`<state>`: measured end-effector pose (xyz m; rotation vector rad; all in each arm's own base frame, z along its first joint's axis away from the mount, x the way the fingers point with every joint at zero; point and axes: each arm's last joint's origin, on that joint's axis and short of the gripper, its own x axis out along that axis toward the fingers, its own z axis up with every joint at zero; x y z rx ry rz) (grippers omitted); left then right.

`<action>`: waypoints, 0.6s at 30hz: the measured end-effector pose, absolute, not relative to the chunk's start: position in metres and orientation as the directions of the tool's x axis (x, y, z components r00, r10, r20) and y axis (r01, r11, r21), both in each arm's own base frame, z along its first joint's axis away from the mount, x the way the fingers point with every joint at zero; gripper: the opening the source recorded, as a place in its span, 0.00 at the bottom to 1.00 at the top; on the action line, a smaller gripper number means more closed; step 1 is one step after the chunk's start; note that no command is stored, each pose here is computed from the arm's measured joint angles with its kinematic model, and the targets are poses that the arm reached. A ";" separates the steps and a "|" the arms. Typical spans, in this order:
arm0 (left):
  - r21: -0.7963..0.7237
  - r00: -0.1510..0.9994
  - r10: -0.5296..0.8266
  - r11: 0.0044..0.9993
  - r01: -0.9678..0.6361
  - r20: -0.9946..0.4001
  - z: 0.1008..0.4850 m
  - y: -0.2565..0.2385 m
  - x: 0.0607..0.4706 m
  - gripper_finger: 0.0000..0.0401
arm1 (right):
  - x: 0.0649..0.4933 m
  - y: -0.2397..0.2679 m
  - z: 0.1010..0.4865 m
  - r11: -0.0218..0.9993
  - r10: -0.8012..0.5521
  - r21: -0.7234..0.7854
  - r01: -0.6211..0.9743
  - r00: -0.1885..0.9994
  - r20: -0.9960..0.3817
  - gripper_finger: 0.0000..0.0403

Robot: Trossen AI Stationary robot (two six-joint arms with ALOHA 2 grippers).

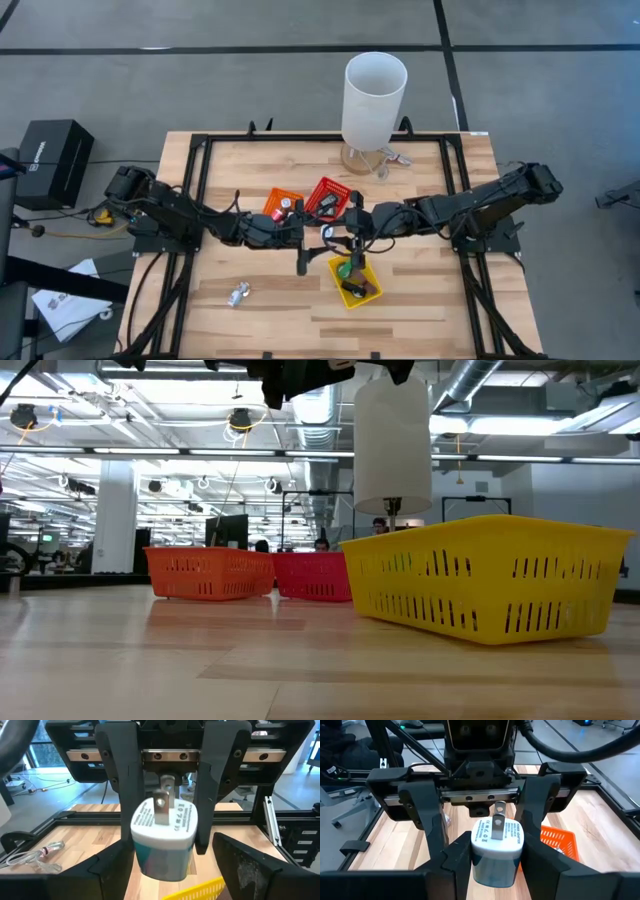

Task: Pick & Place Office items
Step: Put the blue charger adapter into the orange bin

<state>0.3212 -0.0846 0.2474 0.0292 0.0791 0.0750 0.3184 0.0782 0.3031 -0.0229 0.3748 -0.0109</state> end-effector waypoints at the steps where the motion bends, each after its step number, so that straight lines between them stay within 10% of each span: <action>1: 0.032 0.994 0.076 0.997 -0.073 -0.078 0.248 -0.085 0.321 0.64 | 0.319 0.078 0.303 1.000 -0.015 -0.023 0.007 0.932 -0.362 0.34; 18: 0.032 0.994 0.080 0.996 -0.078 -0.076 0.247 -0.084 0.321 0.39 | 0.319 0.079 0.304 1.000 -0.010 -0.021 0.003 0.934 -0.358 0.36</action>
